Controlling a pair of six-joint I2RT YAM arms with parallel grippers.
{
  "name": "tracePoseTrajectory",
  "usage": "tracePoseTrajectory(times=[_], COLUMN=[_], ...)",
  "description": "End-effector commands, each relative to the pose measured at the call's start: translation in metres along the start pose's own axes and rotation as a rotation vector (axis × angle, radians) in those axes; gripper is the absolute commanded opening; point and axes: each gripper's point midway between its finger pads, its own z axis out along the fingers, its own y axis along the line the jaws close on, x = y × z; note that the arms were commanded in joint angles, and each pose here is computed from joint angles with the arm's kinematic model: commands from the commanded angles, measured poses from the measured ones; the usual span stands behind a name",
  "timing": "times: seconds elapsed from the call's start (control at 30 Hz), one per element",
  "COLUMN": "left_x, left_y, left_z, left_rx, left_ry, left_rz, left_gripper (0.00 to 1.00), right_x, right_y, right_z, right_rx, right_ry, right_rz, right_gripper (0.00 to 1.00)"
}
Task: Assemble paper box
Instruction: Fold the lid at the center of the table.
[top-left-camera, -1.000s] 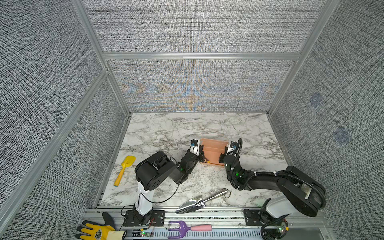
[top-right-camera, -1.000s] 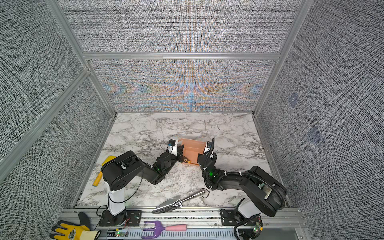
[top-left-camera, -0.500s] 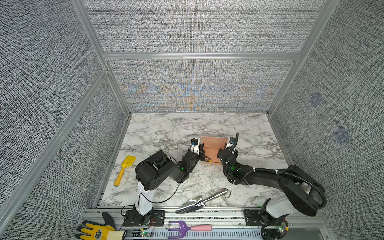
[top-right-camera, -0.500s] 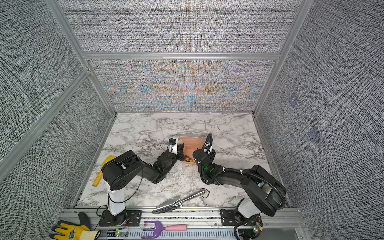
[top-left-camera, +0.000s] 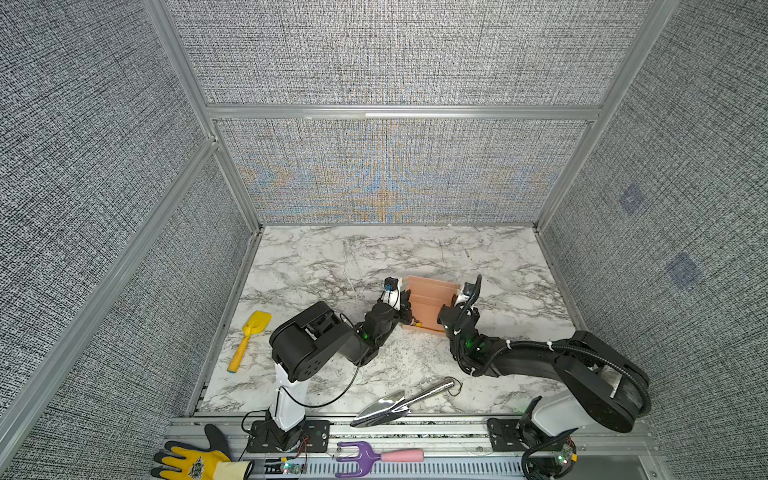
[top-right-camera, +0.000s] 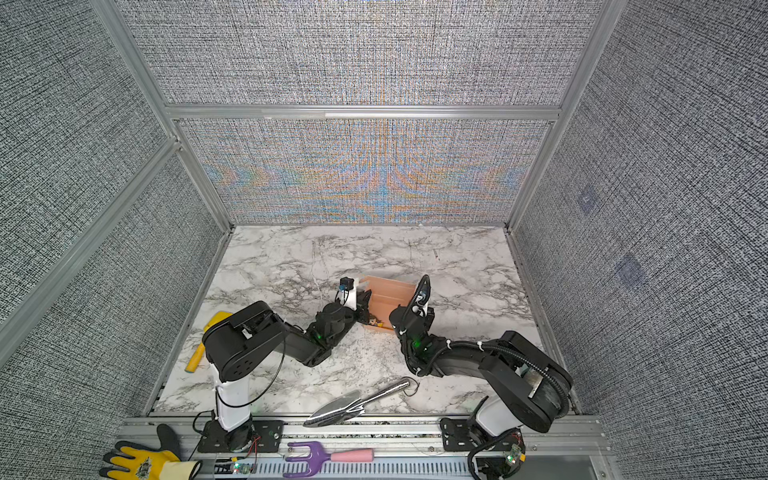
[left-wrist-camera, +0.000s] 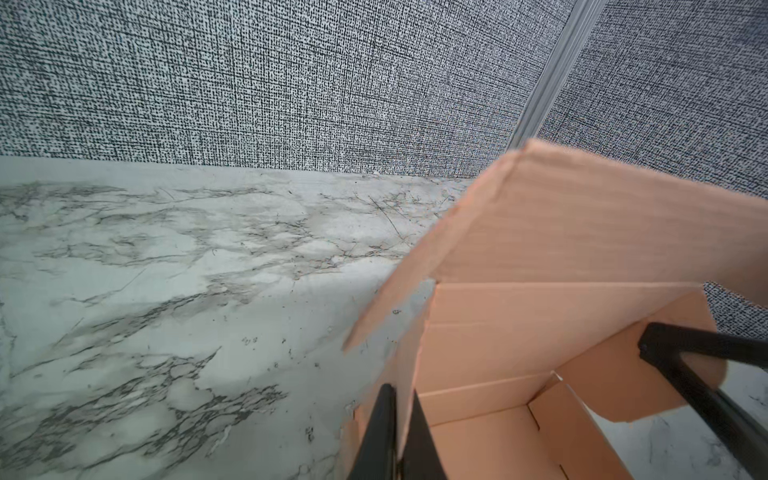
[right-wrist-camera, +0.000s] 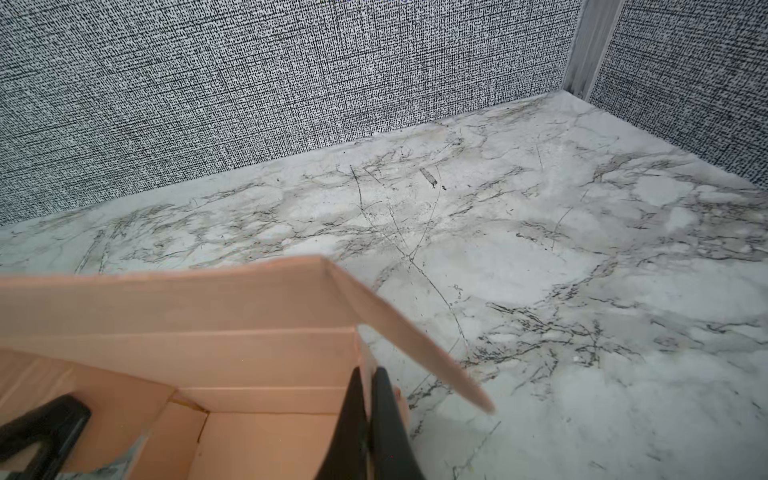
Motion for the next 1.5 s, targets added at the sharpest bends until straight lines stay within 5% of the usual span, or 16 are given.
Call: tracePoseTrajectory(times=[0.0, 0.43, 1.03, 1.47], left_x=[-0.011, 0.001, 0.006, 0.027], left_y=[-0.012, -0.02, -0.036, -0.042], left_z=[0.0, 0.003, -0.03, -0.031], left_rx=[0.053, 0.056, 0.127, 0.183], left_ry=[-0.043, 0.012, -0.181, -0.169], left_rz=[-0.041, -0.121, 0.058, 0.111], left_gripper=[0.09, 0.05, 0.06, 0.07], right_x=[-0.014, -0.006, 0.005, 0.028], right_y=[0.01, 0.013, 0.011, 0.014], right_z=[-0.001, 0.0, -0.016, -0.022], right_rx=[-0.04, -0.029, -0.162, -0.227], right_ry=[-0.043, -0.009, -0.128, -0.167], right_rz=[0.078, 0.085, 0.046, 0.004], right_gripper=[0.0, 0.0, 0.0, 0.0])
